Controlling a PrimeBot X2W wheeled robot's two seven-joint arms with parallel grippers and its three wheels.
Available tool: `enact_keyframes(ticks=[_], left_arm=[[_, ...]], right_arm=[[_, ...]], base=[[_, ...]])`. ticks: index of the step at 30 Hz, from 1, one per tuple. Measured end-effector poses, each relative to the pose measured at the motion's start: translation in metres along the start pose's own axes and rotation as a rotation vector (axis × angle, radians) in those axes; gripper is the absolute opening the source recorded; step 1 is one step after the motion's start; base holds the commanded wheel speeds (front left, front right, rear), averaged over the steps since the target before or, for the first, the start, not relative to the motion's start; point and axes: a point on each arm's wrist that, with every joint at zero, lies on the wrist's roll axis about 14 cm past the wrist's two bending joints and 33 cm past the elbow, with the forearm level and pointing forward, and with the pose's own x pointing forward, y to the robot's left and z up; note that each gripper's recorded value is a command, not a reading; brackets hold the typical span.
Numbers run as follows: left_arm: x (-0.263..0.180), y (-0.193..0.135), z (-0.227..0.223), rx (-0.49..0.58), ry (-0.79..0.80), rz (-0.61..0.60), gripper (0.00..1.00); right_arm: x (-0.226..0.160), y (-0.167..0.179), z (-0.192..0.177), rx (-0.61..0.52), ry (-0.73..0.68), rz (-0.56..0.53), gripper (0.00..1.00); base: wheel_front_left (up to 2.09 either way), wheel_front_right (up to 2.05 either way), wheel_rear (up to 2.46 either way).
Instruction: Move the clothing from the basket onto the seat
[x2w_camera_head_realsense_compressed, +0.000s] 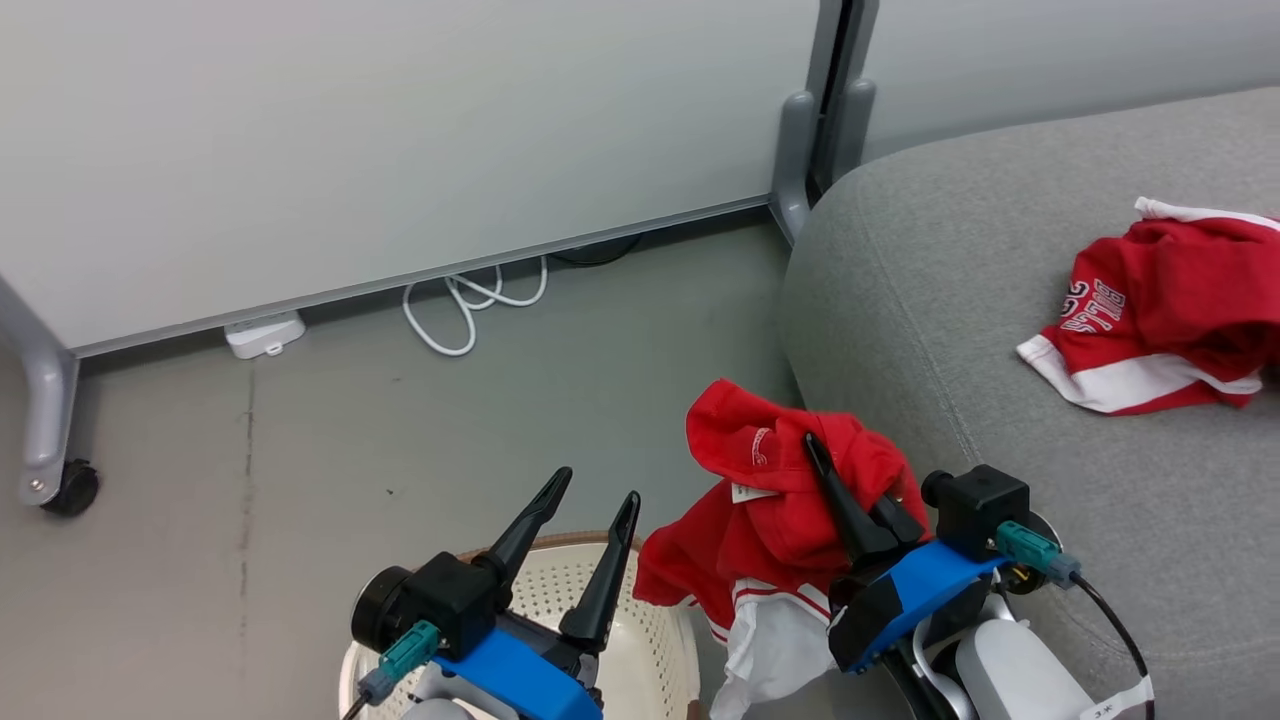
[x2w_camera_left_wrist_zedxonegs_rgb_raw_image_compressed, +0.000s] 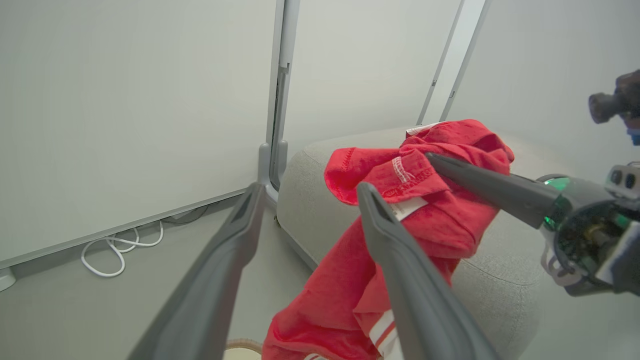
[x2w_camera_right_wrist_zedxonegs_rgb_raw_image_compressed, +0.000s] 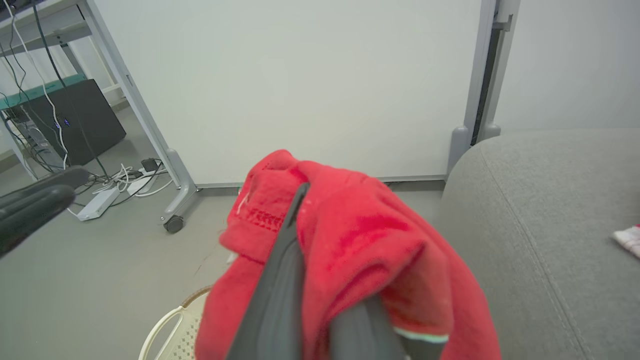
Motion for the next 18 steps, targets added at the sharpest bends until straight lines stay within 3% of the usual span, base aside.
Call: enact_keyframes(ticks=[18], left_arm=[[0.037, -0.063, -0.022, -0.012, 0.067, -0.248, 1.0]], right_arm=[[-0.05, -0.062, 0.009, -0.004, -0.034, -0.214, 0.0]], base=[[0.0, 0.0, 0.0]])
